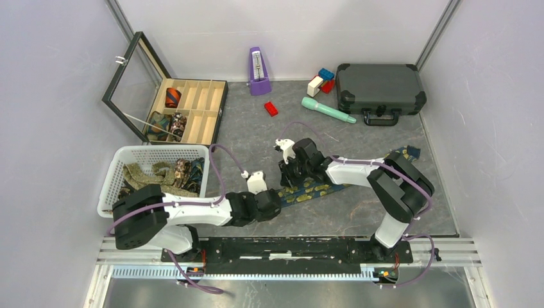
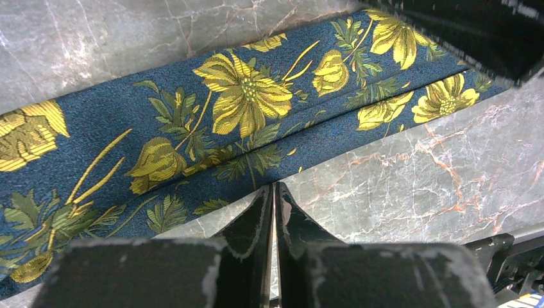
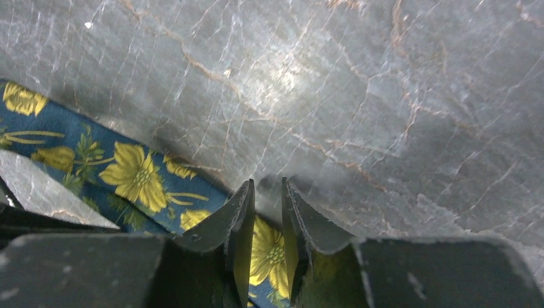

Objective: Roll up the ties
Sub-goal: Flatten out the tie at the center of the board.

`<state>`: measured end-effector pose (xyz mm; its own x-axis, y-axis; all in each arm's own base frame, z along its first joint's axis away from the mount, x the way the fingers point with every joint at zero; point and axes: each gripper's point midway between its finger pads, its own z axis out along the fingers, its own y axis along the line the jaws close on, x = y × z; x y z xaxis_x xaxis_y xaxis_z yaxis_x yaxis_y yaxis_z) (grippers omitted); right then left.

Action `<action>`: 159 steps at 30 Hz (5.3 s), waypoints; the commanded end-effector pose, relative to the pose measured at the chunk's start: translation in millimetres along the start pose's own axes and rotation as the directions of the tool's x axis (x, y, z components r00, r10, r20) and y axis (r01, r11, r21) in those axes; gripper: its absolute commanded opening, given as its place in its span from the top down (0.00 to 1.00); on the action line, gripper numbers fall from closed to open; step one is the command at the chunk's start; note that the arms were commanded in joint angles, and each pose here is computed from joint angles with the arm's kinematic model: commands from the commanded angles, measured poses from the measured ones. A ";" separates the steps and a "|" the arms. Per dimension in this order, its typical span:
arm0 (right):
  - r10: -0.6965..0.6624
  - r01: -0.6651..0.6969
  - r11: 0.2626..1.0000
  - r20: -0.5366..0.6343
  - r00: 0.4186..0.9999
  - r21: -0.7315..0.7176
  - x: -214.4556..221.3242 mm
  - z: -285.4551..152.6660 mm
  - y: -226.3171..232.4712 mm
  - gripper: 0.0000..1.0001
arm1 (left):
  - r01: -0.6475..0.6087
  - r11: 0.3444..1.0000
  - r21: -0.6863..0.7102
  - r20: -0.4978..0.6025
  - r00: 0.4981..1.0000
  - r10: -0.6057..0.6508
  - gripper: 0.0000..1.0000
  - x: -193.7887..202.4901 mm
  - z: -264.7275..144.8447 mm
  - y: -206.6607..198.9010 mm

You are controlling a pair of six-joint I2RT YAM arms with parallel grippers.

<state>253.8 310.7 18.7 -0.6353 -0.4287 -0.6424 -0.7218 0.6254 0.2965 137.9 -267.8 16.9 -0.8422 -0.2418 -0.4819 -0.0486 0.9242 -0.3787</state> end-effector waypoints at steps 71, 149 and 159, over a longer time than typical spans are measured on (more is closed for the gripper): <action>0.036 -0.222 0.943 0.586 0.810 0.248 -24.0 -146.4 -15.5 0.66 | -0.098 0.995 -0.026 0.092 0.991 0.100 0.43 -46.9 -45.6 22.9; 0.071 -0.061 0.998 0.510 0.857 -0.036 -2.1 -109.1 35.4 0.68 | 0.547 0.836 0.040 0.177 0.820 -0.545 0.62 -96.9 0.4 97.7; 0.089 -0.070 0.996 0.500 0.861 -0.056 2.6 -104.0 36.8 0.69 | 0.519 0.854 -0.008 0.192 0.839 -0.508 0.51 -81.2 -9.3 100.0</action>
<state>196.8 259.1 93.7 -0.4998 -0.0094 -0.8661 -0.6668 0.6423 0.3778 202.9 -159.7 26.7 -0.6105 -0.6972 -0.3757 -0.4244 0.6885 -0.5881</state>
